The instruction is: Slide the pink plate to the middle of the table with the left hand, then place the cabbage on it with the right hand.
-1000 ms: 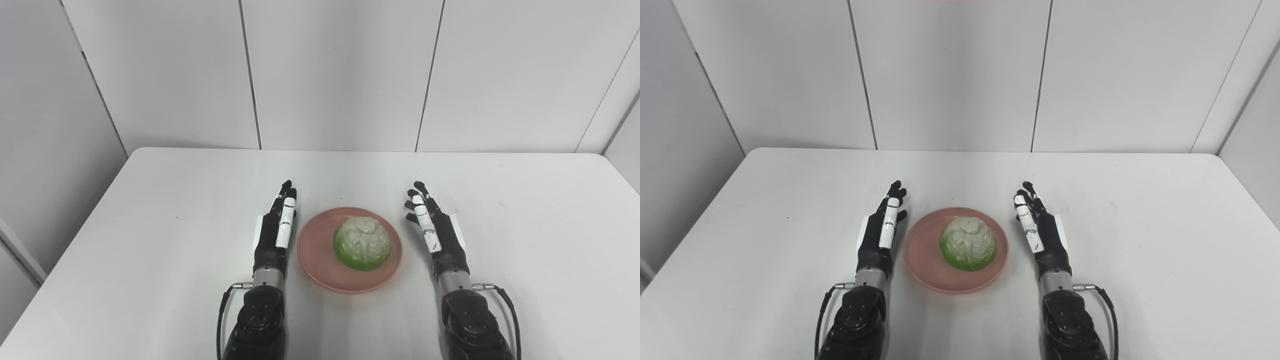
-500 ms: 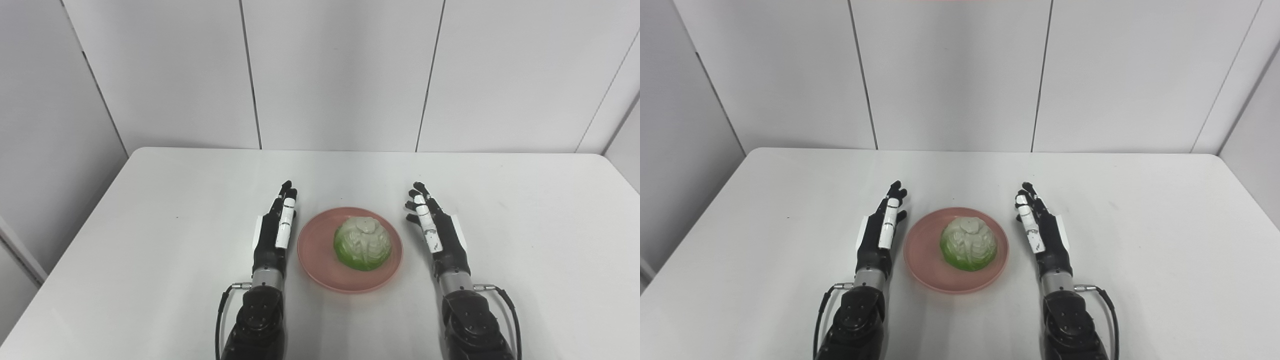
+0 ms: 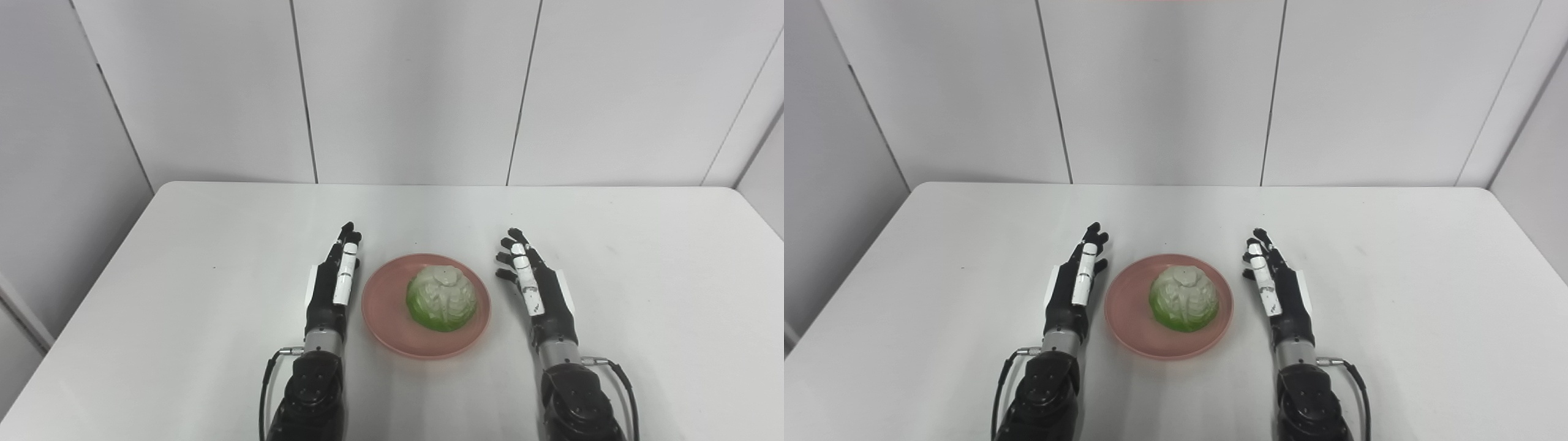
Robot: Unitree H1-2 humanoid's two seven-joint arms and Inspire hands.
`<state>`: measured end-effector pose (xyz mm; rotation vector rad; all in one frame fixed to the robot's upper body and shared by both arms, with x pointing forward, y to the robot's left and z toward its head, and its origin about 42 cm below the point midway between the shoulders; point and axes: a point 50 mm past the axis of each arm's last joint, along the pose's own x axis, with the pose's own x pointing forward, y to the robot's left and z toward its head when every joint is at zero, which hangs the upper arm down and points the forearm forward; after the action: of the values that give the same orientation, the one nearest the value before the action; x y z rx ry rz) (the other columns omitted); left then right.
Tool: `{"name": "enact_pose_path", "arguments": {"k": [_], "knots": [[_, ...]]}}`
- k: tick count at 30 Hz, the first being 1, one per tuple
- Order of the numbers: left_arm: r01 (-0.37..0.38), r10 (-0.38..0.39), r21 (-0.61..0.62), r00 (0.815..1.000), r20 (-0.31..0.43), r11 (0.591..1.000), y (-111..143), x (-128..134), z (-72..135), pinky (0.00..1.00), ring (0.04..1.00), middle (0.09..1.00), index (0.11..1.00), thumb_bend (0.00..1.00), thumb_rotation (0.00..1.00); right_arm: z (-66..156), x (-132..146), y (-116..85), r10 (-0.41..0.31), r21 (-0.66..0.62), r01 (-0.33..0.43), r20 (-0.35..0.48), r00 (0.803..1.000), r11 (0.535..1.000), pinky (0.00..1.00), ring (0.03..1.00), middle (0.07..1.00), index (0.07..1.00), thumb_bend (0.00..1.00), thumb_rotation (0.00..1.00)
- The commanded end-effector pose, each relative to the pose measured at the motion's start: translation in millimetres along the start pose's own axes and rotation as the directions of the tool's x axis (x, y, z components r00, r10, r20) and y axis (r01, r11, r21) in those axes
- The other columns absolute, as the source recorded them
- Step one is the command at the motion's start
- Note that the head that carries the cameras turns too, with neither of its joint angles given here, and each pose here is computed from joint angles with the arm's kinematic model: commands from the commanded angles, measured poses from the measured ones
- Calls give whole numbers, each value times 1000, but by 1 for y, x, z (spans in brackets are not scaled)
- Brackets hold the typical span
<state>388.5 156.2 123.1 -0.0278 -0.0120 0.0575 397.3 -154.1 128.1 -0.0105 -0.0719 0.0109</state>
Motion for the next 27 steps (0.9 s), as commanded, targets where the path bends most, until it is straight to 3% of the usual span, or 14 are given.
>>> {"name": "enact_pose_path", "arguments": {"k": [1,11,27], "knots": [[-1,1,1,1000,8,1000,11,2,5,967,947,900,894,586,1000,-6,-4,11,-11,31,12,-34,999,999,767,826,867,884,748,1000],[6,-6,16,1000,6,1000,32,2,7,987,955,931,916,605,1000,-10,-4,28,-24,6,24,-46,999,1000,795,847,883,892,708,1000],[16,-16,20,1000,13,1000,22,-3,8,977,936,906,902,593,1000,-14,-12,17,-58,33,60,-60,997,998,795,824,874,884,676,1000]]}}
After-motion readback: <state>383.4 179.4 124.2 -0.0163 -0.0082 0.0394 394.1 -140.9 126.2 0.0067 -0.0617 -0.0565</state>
